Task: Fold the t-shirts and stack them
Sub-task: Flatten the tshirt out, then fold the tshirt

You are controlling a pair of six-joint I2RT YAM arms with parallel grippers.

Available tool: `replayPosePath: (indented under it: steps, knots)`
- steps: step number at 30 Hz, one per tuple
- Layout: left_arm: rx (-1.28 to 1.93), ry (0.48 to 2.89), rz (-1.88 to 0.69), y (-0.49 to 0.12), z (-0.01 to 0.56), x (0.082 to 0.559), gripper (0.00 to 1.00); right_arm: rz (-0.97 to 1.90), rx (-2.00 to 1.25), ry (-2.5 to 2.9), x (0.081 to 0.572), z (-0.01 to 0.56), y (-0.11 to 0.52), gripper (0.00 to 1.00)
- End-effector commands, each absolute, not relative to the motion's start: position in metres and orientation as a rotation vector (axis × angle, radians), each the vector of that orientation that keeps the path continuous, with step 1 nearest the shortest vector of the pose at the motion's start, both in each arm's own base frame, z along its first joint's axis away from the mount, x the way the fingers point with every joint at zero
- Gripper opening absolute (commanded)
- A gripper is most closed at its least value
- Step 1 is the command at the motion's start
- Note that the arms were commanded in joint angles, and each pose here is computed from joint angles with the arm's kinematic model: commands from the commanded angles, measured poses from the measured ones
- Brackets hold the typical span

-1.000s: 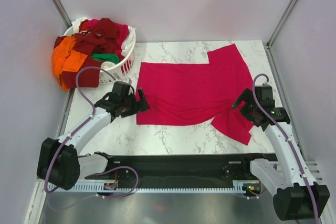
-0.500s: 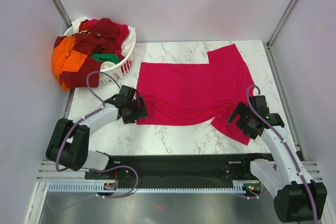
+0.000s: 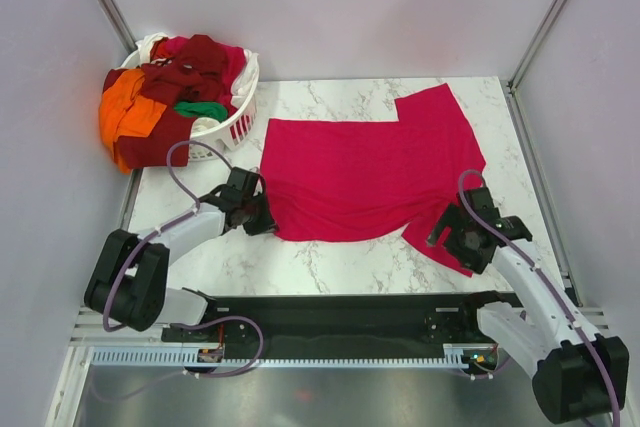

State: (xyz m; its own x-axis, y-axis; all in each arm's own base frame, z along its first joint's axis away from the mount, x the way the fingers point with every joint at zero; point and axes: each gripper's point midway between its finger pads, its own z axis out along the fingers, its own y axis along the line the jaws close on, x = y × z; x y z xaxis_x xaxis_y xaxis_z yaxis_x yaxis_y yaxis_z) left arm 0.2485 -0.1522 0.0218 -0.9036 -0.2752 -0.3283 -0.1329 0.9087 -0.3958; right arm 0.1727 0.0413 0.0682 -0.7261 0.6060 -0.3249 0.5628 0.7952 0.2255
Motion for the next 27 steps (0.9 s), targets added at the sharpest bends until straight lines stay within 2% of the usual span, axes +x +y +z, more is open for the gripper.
replayPosePath:
  steps: [1, 5, 13, 20, 23, 24, 26, 27]
  knots:
    - [-0.288, 2.627, -0.581, -0.159, 0.044, 0.253, 0.02, 0.097, 0.859, 2.664, 0.157, 0.052, 0.043, 0.98]
    - [-0.281, 2.626, -0.582, -0.159, 0.047, 0.254, 0.02, 0.004, 0.862, 2.697, 0.168, 0.041, 0.037, 0.97]
    - [-0.277, 2.635, -0.556, -0.155, 0.045, 0.250, 0.02, 0.011, 0.860, 2.668, 0.192, 0.024, 0.040, 0.83]
    - [-0.278, 2.632, -0.565, -0.155, 0.048, 0.248, 0.02, -0.039, 0.864, 2.690, 0.188, 0.000, 0.036, 0.72]
    - [-0.277, 2.630, -0.570, -0.155, 0.050, 0.247, 0.02, 0.017, 0.867, 2.695, 0.189, -0.008, 0.043, 0.46]
    - [-0.275, 2.631, -0.573, -0.155, 0.050, 0.246, 0.02, 0.031, 0.856, 2.704, 0.189, -0.008, 0.045, 0.28]
    - [-0.270, 2.626, -0.581, -0.155, 0.054, 0.244, 0.02, 0.052, 0.841, 2.721, 0.188, -0.009, 0.048, 0.16]
    - [-0.272, 2.629, -0.585, -0.155, 0.055, 0.242, 0.02, 0.074, 0.829, 2.735, 0.186, -0.008, 0.051, 0.06]
